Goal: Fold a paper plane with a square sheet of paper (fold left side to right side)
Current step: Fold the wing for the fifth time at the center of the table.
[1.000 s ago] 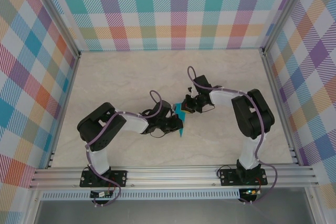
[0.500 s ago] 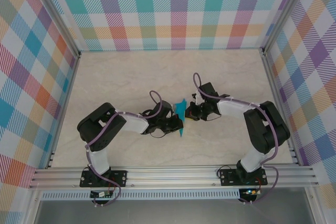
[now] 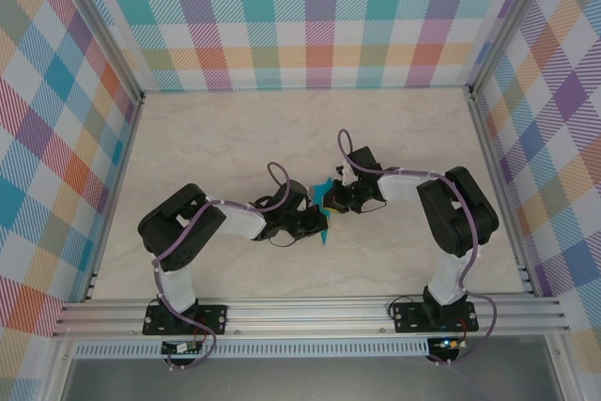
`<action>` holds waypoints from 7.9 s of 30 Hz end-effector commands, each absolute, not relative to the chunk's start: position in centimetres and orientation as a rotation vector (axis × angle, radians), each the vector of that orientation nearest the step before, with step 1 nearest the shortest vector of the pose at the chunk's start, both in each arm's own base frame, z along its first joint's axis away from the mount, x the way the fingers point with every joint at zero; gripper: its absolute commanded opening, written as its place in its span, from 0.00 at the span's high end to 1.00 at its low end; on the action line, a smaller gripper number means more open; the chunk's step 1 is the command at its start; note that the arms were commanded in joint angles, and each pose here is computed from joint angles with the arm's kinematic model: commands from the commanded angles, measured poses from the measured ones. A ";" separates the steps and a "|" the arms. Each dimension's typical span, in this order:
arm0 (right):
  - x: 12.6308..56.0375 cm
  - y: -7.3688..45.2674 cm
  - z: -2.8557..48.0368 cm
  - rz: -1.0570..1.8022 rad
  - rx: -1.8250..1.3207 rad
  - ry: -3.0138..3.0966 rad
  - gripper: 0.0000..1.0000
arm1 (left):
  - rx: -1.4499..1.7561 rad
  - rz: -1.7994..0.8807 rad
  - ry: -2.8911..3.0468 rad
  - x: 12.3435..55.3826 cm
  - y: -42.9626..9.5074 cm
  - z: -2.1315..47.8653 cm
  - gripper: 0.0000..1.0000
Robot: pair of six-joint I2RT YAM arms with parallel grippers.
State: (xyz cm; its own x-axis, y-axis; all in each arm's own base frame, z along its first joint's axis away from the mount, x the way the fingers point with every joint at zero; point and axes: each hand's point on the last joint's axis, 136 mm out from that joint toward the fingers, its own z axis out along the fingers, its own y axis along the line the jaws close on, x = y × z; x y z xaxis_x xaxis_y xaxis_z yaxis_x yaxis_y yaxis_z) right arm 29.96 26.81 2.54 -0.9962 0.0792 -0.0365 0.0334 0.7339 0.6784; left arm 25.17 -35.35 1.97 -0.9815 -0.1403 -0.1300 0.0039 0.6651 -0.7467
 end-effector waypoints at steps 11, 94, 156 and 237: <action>32.1 26.5 0.5 0.987 -0.031 2.837 1.00 | -0.187 -0.961 2.898 22.3 -32.0 -2.8 1.00; 31.7 25.7 -1.4 0.971 0.045 2.947 1.00 | 0.077 -1.184 2.793 22.6 -36.7 3.3 1.00; 31.7 25.1 -2.7 0.890 0.070 3.013 1.00 | 0.096 -1.095 2.950 15.3 -34.0 -0.7 1.00; 35.0 27.4 5.0 1.079 -0.050 2.821 0.95 | 0.179 -1.159 2.753 17.6 -32.7 6.9 1.00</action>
State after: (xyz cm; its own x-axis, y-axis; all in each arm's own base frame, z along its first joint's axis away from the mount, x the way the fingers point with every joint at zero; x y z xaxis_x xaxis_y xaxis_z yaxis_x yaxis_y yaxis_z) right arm 33.39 27.18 2.10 -0.9992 0.0160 -0.0370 -0.0121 0.7557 0.6548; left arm 18.15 -32.49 4.24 -0.9875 0.0275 -0.1553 0.1260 0.7303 -0.6714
